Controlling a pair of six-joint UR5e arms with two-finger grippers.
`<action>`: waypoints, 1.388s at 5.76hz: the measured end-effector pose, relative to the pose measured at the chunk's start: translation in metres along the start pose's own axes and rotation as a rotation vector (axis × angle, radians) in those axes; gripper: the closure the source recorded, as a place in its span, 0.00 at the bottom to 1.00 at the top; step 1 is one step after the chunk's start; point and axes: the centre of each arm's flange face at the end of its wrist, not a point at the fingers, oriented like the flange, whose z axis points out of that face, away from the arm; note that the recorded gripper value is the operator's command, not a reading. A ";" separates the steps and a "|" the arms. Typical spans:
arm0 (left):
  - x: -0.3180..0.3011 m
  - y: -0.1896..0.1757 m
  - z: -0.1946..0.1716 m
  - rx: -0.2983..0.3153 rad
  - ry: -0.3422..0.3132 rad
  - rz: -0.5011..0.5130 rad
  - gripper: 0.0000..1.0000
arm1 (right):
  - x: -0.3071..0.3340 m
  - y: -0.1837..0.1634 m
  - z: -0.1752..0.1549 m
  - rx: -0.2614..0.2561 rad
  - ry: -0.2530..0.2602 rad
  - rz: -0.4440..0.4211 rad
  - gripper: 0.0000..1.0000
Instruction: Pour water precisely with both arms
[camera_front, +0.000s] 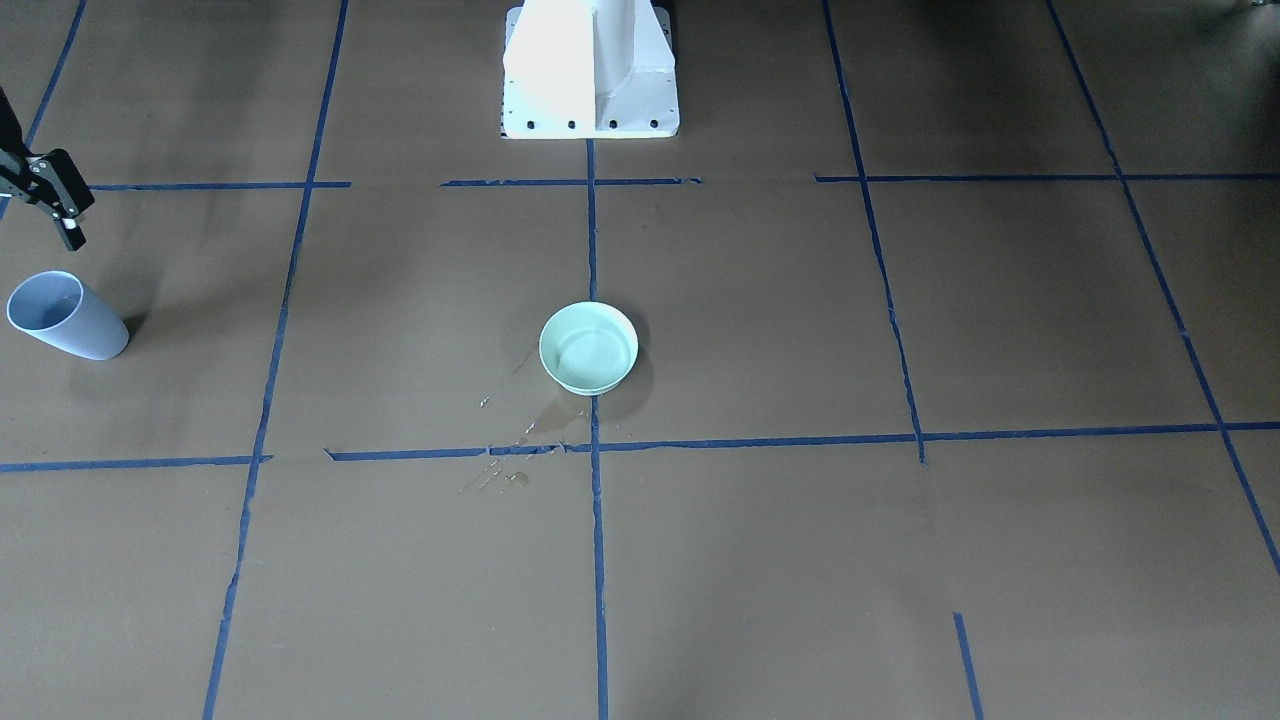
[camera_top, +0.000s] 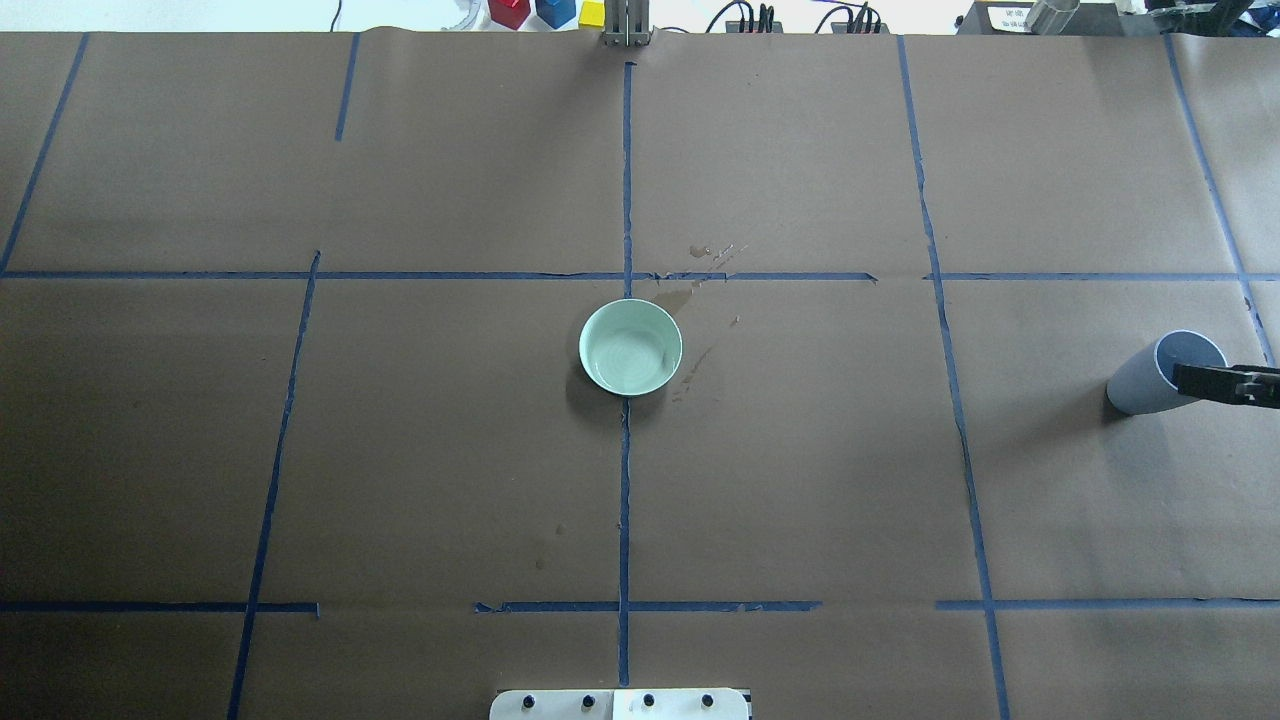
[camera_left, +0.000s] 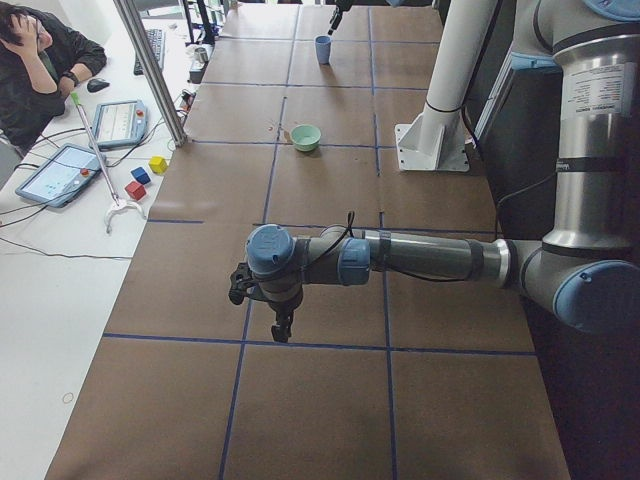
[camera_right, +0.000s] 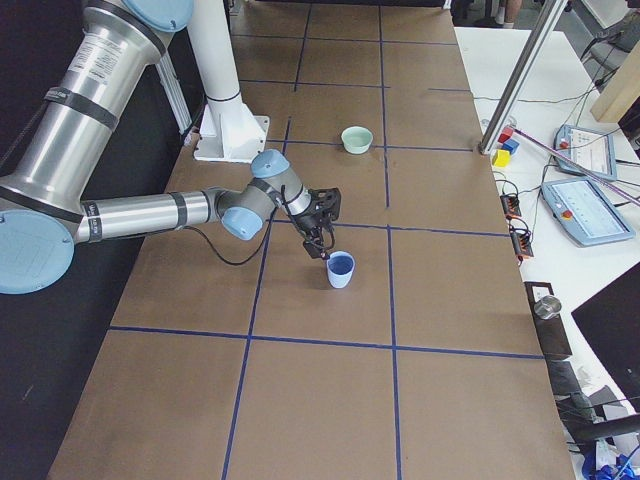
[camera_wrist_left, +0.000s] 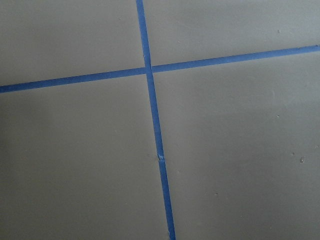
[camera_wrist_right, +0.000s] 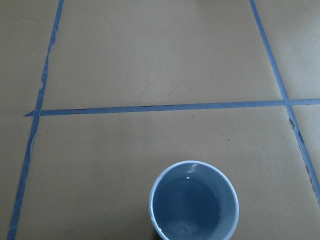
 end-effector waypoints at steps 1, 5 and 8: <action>0.001 0.000 -0.001 0.002 0.000 0.001 0.00 | -0.004 0.019 0.006 0.052 0.029 0.000 0.01; 0.004 -0.001 -0.002 0.006 0.021 0.000 0.00 | 0.011 0.095 0.048 0.249 0.089 -0.016 0.01; 0.005 -0.002 -0.002 0.007 0.024 0.002 0.00 | 0.006 0.120 0.089 0.366 0.092 -0.020 0.01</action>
